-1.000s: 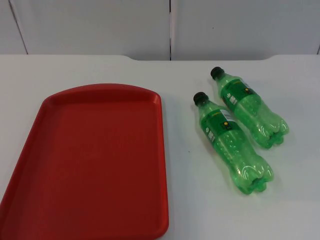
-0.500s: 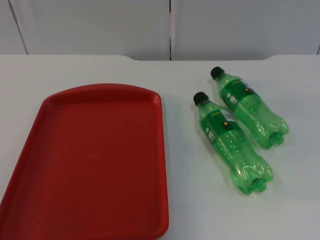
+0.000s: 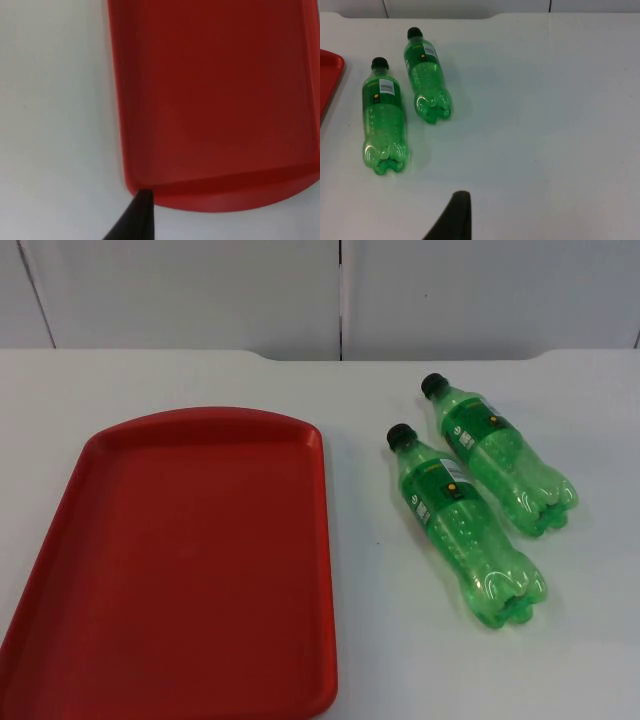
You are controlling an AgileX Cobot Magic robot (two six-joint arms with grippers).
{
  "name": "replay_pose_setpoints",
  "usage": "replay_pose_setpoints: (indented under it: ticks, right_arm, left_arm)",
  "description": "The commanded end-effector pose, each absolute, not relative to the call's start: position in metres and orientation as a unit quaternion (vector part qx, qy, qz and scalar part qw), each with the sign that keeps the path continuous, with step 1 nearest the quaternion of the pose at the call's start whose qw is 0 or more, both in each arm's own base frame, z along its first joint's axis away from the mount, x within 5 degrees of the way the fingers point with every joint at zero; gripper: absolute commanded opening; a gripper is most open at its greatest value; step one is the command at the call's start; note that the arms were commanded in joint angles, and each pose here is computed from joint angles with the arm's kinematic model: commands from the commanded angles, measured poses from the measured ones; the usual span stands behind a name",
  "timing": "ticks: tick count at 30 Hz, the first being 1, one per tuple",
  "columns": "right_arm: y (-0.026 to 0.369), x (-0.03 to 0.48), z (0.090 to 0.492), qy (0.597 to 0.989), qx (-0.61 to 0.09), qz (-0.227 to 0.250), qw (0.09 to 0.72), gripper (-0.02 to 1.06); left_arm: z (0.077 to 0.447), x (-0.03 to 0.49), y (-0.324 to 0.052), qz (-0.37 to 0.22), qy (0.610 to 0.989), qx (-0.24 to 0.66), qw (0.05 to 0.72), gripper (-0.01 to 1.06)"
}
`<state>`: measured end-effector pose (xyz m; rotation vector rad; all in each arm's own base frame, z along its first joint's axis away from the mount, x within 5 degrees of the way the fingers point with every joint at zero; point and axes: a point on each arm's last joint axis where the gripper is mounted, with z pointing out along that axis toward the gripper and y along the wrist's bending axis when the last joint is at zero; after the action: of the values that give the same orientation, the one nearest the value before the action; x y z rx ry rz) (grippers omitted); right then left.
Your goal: Place the bottle upright on the tray.
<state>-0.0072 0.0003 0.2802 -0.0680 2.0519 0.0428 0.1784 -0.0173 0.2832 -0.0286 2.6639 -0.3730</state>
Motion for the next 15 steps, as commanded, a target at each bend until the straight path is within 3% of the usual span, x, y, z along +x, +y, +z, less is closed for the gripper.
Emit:
replay_pose_setpoints:
  ticks: [1,15]
  right_arm:
    - [0.000,-0.007,0.280,0.853,-0.027,0.015,0.521,0.95]
    - [0.000,-0.007,0.280,0.853,-0.027,0.015,0.521,0.95]
  left_arm:
    - [0.289,0.183,-0.021,-0.148,0.963,-0.005,0.223,1.05]
    - [0.294,0.232,-0.076,-0.145,0.967,0.045,0.204,1.05]
